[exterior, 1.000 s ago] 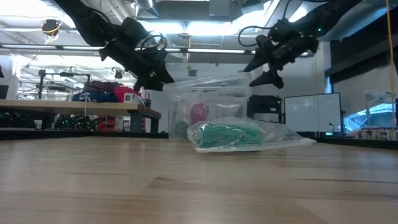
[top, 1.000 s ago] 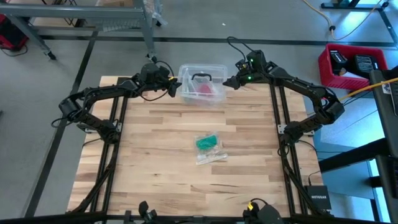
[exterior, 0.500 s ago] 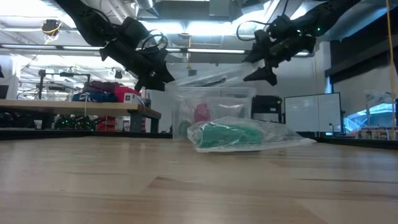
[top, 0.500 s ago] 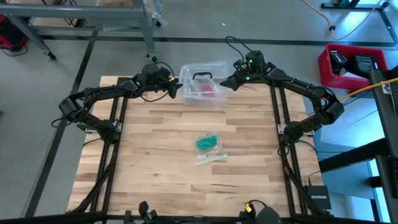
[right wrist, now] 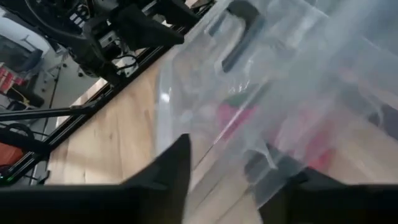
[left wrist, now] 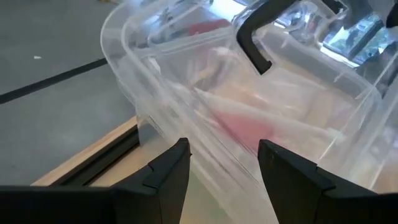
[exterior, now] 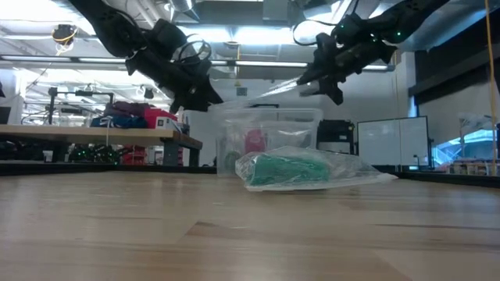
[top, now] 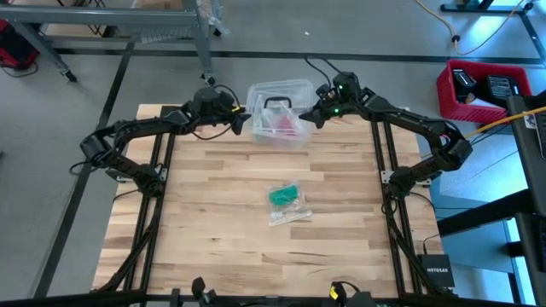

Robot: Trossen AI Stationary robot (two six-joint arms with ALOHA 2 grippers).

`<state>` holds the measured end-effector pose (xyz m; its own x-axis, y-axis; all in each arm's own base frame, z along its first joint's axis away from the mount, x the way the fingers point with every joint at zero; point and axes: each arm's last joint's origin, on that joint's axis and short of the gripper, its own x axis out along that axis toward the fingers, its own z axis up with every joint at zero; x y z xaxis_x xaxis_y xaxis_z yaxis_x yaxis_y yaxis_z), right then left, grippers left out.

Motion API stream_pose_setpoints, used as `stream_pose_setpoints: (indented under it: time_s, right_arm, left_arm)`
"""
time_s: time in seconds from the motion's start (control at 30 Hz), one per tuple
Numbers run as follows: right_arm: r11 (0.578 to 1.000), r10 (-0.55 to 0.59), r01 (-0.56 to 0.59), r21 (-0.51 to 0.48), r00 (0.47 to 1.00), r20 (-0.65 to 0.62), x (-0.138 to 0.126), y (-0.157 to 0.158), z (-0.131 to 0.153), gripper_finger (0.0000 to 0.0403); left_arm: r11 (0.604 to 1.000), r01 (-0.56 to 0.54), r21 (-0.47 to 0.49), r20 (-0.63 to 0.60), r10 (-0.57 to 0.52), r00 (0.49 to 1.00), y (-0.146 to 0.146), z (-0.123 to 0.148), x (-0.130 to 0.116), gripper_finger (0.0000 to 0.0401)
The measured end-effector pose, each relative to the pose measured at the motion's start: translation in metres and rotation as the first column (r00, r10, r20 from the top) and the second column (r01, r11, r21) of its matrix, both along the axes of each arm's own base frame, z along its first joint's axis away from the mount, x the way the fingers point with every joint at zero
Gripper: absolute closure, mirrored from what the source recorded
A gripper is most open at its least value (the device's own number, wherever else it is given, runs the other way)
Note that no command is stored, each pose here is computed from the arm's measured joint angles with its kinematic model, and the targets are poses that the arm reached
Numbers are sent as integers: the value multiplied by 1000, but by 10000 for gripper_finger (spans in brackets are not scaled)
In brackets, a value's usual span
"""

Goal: Roll bandage
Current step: Open the transparent container

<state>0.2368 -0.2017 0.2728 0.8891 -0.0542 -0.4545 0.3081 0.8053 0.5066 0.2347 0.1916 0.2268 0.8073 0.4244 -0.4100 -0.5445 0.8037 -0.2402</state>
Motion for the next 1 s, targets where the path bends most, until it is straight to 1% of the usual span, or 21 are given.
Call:
stream_pose_setpoints:
  time_s: [0.17, 0.2, 0.23, 0.33, 0.47, 0.57, 0.63, 0.73, 0.87, 1.0]
  right_arm:
    - [1000, 13, -13, 3, 1000, 11, 0, 0, 1, 339]
    - [1000, 22, -22, 3, 1000, 14, 0, 1, 1, 352]
    - [1000, 31, -31, 1, 999, 17, 0, 1, 1, 357]
    - [999, 51, -51, -3, 998, 27, 1, 2, 2, 361]
    - [998, 50, -49, -26, 998, 43, 0, 3, 7, 363]
    - [999, 41, -39, -38, 998, 49, -4, 6, 13, 355]
    - [998, 38, -36, -42, 998, 52, -7, 8, 17, 356]
    - [997, 59, -55, -51, 995, 77, -11, 13, 24, 365]
    - [996, 81, -76, -55, 993, 86, -10, 21, 29, 364]
    - [992, 125, -122, -38, 989, 80, -7, 30, 30, 357]
  left_arm:
    - [999, 0, 40, 39, -2, 999, -2, 12, -3, 219]
    - [999, 5, 44, 43, -7, 999, -4, 15, -5, 219]
    - [999, 6, 52, 47, -8, 999, -6, 19, -7, 219]
    - [996, 1, 89, 68, -7, 998, -11, 31, -13, 219]
    - [988, 3, 156, 143, -26, 989, -23, 58, -26, 219]
    - [982, 13, 188, 158, -43, 987, -31, 69, -33, 219]
    - [978, 16, 207, 168, -52, 985, -36, 75, -37, 219]
    - [975, 15, 220, 174, -54, 983, -40, 80, -41, 219]
    - [979, 18, 203, 156, -50, 986, -41, 78, -42, 219]
    - [982, 21, 187, 137, -47, 990, -42, 76, -43, 219]
